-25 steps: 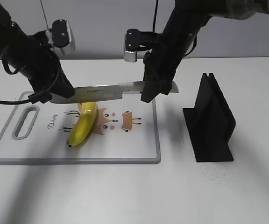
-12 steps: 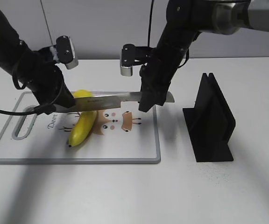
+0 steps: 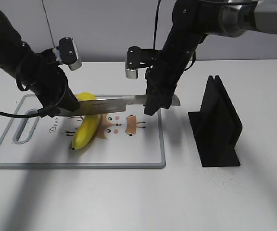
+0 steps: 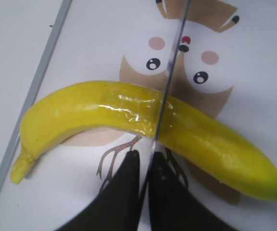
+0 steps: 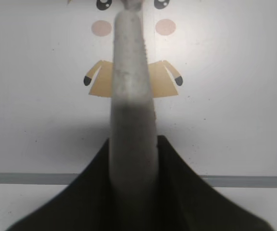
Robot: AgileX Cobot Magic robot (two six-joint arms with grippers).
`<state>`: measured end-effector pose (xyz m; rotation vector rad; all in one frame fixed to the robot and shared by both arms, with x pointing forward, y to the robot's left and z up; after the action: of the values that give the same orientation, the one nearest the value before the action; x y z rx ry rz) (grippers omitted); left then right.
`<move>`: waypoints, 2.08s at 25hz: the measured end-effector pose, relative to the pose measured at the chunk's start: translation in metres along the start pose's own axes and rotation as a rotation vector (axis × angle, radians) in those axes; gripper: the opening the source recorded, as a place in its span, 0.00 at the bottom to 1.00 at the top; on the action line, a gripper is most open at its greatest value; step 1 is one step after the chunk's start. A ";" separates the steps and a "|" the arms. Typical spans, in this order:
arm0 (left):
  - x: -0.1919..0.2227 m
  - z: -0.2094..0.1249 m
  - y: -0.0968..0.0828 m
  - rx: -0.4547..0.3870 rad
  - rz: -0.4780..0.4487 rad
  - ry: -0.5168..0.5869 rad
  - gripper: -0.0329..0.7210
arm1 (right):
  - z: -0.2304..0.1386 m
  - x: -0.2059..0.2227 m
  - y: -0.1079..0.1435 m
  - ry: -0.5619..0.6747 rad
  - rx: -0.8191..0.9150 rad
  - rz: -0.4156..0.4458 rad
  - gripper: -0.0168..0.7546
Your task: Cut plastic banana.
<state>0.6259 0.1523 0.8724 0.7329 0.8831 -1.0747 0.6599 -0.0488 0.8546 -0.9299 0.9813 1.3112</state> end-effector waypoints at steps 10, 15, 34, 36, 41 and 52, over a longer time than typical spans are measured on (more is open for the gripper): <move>0.001 0.000 0.001 -0.003 -0.004 -0.003 0.07 | 0.001 0.000 -0.001 -0.007 0.002 -0.005 0.27; 0.001 0.000 0.001 -0.003 -0.003 -0.003 0.07 | 0.000 0.002 -0.002 -0.008 0.002 -0.007 0.27; -0.022 0.008 0.006 0.037 0.080 -0.016 0.07 | 0.007 -0.005 -0.008 -0.015 -0.015 -0.004 0.27; -0.036 0.014 0.007 0.058 0.112 -0.027 0.07 | 0.011 -0.014 -0.008 -0.023 -0.019 -0.013 0.27; -0.069 0.030 0.009 0.085 0.188 -0.075 0.16 | 0.023 -0.048 -0.006 -0.054 -0.038 -0.057 0.27; -0.107 0.055 0.014 0.015 0.302 -0.203 0.87 | 0.021 -0.052 -0.002 -0.037 -0.019 -0.040 0.26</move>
<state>0.6296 0.1550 0.9934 0.7297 0.5702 -0.8687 0.6622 -0.0464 0.9105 -0.9322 0.9186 1.3012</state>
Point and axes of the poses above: a point on each arm's last joint axis where the gripper is mounted, x pointing out along that axis toward the gripper, y along the wrist's bending axis when the last joint is at zero, z = x × y, the point moved 7 cm from there along x, pointing out along that axis toward the gripper, and after that the axes turned 1 degree about -x, right-handed, at the moved point
